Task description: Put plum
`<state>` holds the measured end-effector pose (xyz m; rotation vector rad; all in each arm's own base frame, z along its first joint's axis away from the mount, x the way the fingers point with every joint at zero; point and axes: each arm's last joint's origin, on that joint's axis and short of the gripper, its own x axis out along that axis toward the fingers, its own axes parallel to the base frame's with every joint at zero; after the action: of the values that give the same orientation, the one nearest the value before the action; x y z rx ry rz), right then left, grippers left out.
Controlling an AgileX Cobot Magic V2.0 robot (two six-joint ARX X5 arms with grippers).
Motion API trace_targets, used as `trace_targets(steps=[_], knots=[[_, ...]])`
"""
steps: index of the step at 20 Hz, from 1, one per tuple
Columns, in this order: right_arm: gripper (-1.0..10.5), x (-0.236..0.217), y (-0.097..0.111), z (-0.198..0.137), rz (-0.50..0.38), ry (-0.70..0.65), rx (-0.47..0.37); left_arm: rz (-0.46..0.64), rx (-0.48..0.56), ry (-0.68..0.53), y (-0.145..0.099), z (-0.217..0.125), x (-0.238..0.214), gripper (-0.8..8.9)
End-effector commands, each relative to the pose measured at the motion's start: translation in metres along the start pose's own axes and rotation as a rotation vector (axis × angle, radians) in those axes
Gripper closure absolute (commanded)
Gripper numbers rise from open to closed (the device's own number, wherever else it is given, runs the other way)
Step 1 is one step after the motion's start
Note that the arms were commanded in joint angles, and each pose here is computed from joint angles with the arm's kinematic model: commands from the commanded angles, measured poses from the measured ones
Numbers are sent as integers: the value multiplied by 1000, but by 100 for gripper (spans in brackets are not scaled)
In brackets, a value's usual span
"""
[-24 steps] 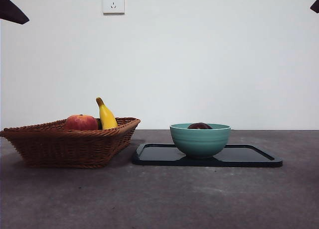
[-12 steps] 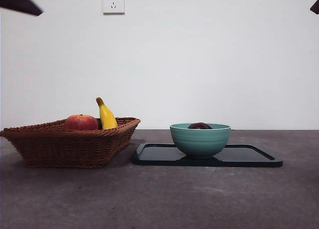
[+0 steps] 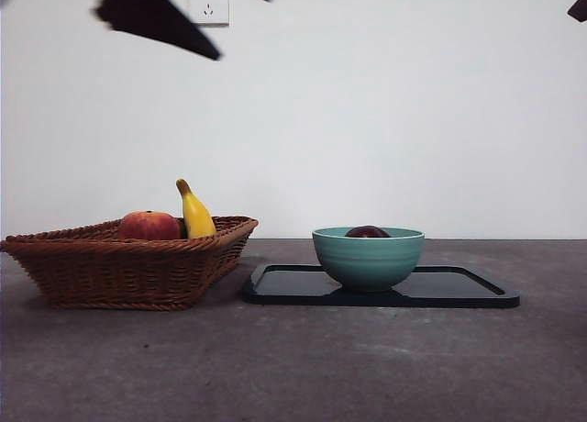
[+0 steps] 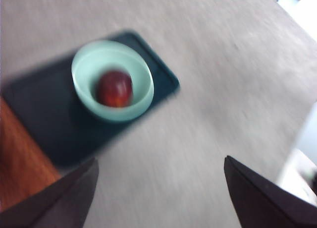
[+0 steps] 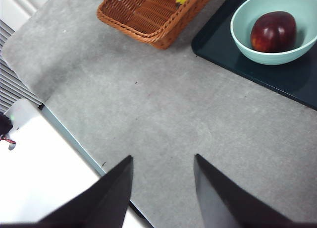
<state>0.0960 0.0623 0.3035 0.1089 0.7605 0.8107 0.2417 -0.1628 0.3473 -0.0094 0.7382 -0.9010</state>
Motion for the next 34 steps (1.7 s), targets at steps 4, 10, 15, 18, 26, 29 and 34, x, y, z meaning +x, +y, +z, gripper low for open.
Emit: trace_targets(steps=[4,10,15,18,26,29,34], knots=[[751,0,1,3,10,-7,3,66,81,13,11,50,63,410],[751,0,1,2,10,-5,4,61,75,62,31,69,132,412],[751,0,1,1,7,6,8,56,132,140,39,54,184,413],[751,0,1,1,7,6,8,101,180,197,42,39,207,413],[751,0,1,1,6,6,8,104,223,250,42,20,238,413],[751,0,1,1,6,6,8,108,237,259,40,16,244,413],[751,0,1,1,3,6,4,102,242,259,38,14,249,413]])
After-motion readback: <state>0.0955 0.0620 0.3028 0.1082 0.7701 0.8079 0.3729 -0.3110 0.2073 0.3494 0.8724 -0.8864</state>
